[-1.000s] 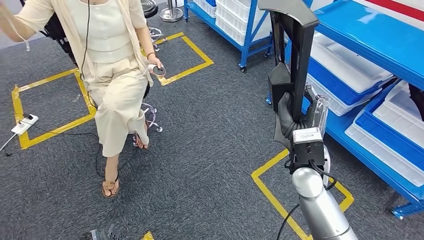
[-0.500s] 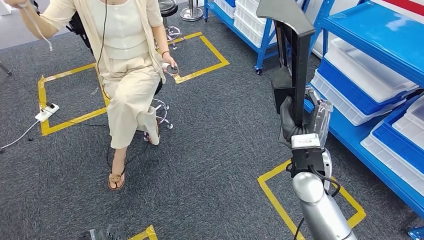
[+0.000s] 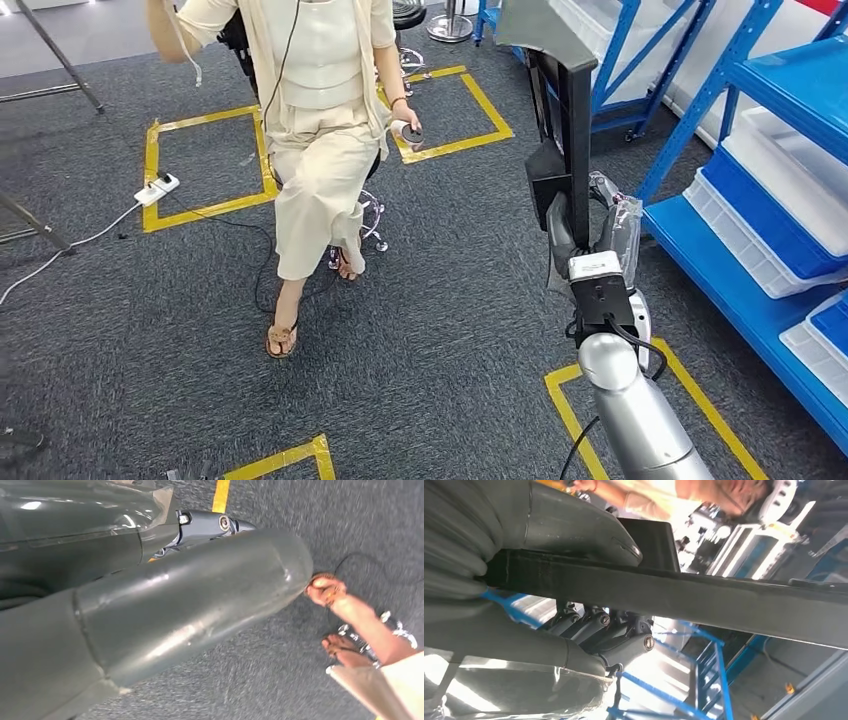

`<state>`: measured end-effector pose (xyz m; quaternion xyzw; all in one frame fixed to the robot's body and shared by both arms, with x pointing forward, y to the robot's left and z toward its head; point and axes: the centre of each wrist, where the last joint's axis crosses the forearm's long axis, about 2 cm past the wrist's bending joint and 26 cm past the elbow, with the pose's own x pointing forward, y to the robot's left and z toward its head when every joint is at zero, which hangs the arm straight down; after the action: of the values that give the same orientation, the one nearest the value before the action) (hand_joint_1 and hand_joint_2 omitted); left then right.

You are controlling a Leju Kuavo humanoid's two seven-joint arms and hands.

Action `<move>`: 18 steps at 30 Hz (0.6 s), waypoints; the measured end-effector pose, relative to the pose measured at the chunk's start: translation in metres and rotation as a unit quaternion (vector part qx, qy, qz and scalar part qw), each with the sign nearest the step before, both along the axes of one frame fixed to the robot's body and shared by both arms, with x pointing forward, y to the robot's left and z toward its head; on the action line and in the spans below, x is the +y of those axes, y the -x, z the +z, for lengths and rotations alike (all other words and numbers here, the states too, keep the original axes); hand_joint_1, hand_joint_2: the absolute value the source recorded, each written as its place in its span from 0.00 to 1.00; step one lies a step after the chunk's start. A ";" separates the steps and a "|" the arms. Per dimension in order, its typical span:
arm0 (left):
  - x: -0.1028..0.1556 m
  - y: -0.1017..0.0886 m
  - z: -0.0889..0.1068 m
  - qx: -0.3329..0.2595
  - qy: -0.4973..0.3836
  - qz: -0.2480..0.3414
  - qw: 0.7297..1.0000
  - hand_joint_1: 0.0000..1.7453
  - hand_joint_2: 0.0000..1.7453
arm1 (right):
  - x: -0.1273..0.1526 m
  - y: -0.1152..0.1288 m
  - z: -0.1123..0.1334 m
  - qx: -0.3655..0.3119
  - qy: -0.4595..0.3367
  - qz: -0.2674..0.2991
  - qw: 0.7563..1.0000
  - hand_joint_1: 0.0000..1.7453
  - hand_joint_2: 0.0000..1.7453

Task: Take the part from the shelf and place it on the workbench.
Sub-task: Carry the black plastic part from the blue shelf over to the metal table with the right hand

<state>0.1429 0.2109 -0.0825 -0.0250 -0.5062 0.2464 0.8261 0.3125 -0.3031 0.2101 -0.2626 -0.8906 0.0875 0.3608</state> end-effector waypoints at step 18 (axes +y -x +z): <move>0.007 0.008 -0.003 0.004 -0.006 0.018 1.000 0.00 0.00 | 0.026 -0.022 0.015 -0.005 0.002 0.038 0.999 1.00 1.00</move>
<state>0.1353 0.2178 -0.0858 -0.0098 -0.5051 0.2580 0.8235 0.3341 -0.2771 0.2249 -0.2302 -0.9014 0.1018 0.3523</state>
